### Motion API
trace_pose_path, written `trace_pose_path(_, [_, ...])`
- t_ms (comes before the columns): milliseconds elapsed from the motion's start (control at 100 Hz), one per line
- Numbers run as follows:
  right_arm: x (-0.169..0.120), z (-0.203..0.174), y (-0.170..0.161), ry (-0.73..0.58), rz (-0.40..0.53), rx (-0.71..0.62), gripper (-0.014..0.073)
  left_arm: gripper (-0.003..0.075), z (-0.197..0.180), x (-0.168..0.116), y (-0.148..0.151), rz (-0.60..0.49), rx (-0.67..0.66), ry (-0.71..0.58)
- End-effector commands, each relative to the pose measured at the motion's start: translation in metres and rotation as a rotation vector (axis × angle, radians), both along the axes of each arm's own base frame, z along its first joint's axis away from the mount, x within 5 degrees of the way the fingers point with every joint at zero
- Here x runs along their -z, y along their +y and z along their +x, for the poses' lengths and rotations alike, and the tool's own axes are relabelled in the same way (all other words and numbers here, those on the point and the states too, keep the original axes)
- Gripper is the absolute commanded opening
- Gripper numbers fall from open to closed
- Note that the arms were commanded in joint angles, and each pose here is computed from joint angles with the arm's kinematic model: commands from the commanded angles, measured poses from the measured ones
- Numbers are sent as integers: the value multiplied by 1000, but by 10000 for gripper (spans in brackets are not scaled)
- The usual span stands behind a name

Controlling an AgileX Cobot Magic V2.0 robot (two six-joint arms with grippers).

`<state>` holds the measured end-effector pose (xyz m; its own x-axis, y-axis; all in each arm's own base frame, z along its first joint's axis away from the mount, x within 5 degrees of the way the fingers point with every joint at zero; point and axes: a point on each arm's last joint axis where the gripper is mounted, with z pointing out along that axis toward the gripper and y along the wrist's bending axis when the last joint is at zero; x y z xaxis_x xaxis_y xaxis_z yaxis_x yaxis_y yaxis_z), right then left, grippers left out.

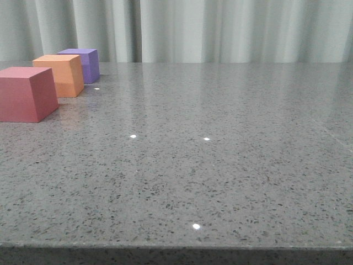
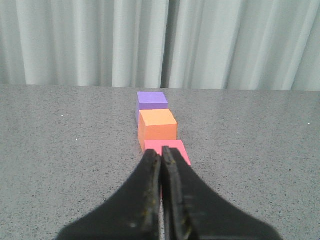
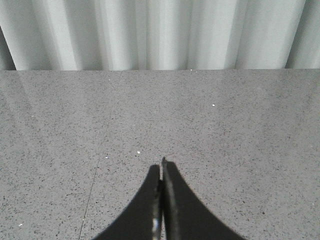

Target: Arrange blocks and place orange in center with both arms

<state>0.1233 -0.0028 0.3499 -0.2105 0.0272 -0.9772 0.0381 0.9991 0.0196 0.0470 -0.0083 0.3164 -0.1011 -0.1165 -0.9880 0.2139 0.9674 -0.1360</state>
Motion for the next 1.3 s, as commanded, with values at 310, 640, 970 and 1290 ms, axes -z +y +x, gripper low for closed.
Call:
trace_pose_path(310, [-15,-1,0,-101,-28,-3,-67,-20,4,4,-2,3,2,-149])
trace_pose_path(640, [-15,-1,0,-101,-28,-3,-67,-20,2,69,3,4,-122,-224])
trace_pose_path(970, [-16,-1,0,-102,-28,-3,-67,-20,7,109,8,11,-231,-215])
trace_pose_path(1290, [-15,-1,0,-101,-28,-3,-67,-20,7,109,8,9,-229,-239])
